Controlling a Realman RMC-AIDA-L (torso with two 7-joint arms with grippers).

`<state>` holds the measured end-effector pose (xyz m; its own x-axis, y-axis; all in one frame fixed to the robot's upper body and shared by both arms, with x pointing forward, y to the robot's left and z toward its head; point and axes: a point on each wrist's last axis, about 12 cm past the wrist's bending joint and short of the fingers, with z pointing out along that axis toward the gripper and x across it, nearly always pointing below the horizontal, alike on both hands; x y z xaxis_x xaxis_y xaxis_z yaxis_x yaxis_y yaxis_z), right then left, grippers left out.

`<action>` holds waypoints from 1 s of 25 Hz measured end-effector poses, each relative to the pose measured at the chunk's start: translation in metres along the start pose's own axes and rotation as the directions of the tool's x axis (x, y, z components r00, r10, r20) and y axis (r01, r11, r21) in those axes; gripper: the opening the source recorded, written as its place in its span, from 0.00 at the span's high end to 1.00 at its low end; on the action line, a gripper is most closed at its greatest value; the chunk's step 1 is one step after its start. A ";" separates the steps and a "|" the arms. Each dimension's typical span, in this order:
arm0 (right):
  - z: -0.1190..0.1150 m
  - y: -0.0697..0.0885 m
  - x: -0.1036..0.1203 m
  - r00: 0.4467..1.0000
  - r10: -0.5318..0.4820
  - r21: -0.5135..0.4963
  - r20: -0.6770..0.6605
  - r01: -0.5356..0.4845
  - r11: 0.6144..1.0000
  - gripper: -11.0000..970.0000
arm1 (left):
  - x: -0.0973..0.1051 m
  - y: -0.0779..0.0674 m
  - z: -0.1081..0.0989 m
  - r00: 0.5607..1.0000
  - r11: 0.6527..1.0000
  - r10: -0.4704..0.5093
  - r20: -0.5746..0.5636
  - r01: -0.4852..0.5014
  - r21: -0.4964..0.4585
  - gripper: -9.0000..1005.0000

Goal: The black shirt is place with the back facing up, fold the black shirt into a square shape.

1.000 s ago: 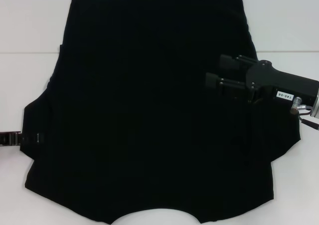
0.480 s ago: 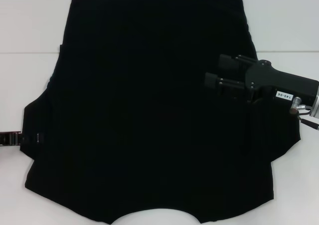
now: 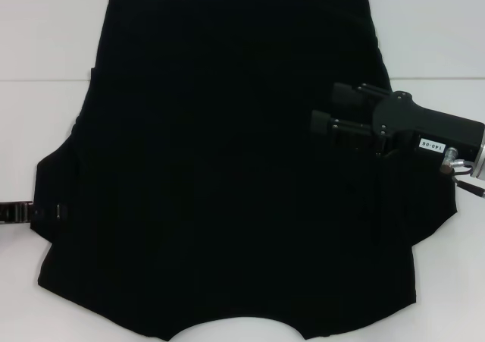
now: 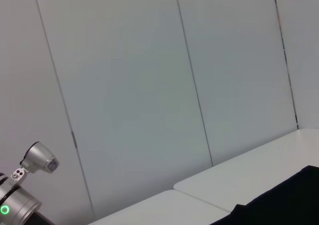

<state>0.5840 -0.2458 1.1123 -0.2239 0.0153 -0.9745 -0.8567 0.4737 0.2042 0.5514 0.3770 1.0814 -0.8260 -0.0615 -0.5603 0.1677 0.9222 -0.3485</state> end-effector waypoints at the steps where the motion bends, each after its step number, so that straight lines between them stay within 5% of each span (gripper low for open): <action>1: 0.000 0.000 0.000 1.000 0.000 0.000 0.000 0.000 1.000 0.14 | 0.000 0.000 0.000 1.000 1.000 0.000 0.000 0.000 0.000 0.15; 25: 0.000 0.000 0.000 1.000 0.000 0.001 0.002 0.000 1.000 0.14 | -0.005 -0.008 0.005 0.999 0.999 0.036 -0.022 -0.036 0.015 0.15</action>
<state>0.5842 -0.2459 1.1127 -0.2234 0.0167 -0.9746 -0.8562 0.4744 0.2044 0.5568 0.3682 1.0831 -0.8310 -0.0200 -0.5558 0.2051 0.9179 -0.3397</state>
